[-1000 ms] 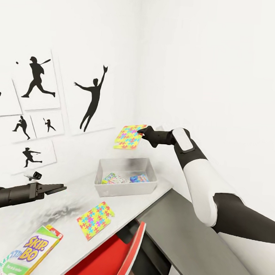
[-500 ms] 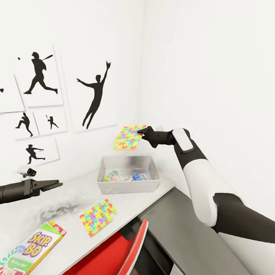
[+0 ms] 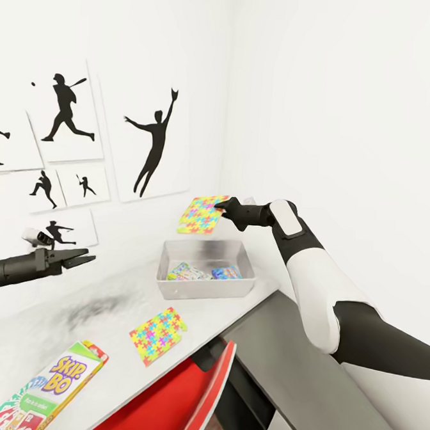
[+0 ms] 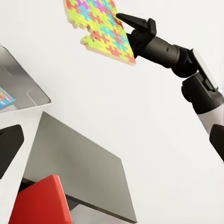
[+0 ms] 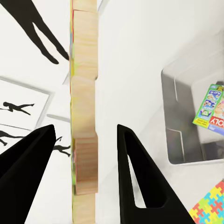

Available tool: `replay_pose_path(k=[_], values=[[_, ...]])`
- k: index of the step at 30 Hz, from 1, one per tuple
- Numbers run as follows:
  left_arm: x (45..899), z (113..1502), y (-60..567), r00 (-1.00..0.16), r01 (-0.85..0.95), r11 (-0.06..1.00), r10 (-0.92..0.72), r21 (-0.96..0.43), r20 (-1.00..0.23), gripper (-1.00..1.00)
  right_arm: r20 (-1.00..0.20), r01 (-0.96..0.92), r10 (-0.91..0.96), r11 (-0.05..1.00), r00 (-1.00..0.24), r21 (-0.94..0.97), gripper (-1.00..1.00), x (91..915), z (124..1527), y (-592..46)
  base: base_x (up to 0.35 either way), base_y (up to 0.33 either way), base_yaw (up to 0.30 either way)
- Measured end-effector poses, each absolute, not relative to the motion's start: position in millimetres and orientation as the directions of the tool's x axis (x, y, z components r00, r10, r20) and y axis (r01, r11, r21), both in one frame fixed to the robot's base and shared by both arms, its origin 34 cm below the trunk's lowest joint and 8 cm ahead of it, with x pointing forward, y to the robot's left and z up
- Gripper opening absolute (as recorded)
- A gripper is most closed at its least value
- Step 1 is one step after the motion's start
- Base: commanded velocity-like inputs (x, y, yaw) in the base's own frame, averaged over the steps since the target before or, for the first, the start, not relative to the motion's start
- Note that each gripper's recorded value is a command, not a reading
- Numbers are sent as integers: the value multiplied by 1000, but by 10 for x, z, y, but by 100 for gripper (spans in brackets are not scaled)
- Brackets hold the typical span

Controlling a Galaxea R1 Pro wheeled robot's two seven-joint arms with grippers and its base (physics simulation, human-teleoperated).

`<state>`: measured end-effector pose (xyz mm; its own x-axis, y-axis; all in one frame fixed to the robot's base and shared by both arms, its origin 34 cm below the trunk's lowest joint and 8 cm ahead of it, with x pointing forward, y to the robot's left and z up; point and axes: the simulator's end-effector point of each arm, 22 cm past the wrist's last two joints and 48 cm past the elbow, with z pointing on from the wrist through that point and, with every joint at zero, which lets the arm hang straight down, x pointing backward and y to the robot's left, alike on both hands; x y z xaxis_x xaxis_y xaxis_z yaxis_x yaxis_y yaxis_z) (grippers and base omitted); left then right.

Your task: Put all the toys in the child's room - the three board games (two on the bed and one on the table), the two jigsaw puzzles on the table, and the tennis ball on the table - inside the toy box on the table in the child's room.

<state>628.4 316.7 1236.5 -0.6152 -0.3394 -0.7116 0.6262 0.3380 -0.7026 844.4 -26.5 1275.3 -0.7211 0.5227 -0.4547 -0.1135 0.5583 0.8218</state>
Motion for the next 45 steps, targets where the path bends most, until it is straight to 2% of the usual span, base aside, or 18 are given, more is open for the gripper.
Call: replay_pose_path(k=[12, 30, 45], values=[[6625, 12405, 3069, -664, 599, 294, -340, -745, -667, 100, -422, -87, 541, 538, -727, 839, -100, 8500, 12630, -296, 0, 0, 58], [6680, 12285, 3072, -680, 580, 295, -337, -759, -651, 100, -404, -68, 546, 532, -734, 844, -100, 8556, 12491, -305, 0, 0, -124], [6715, 12194, 3072, -691, 568, 295, -337, -769, -640, 100, -396, -57, 545, 534, -739, 843, -100, 8597, 12379, -305, 0, 0, -15]])
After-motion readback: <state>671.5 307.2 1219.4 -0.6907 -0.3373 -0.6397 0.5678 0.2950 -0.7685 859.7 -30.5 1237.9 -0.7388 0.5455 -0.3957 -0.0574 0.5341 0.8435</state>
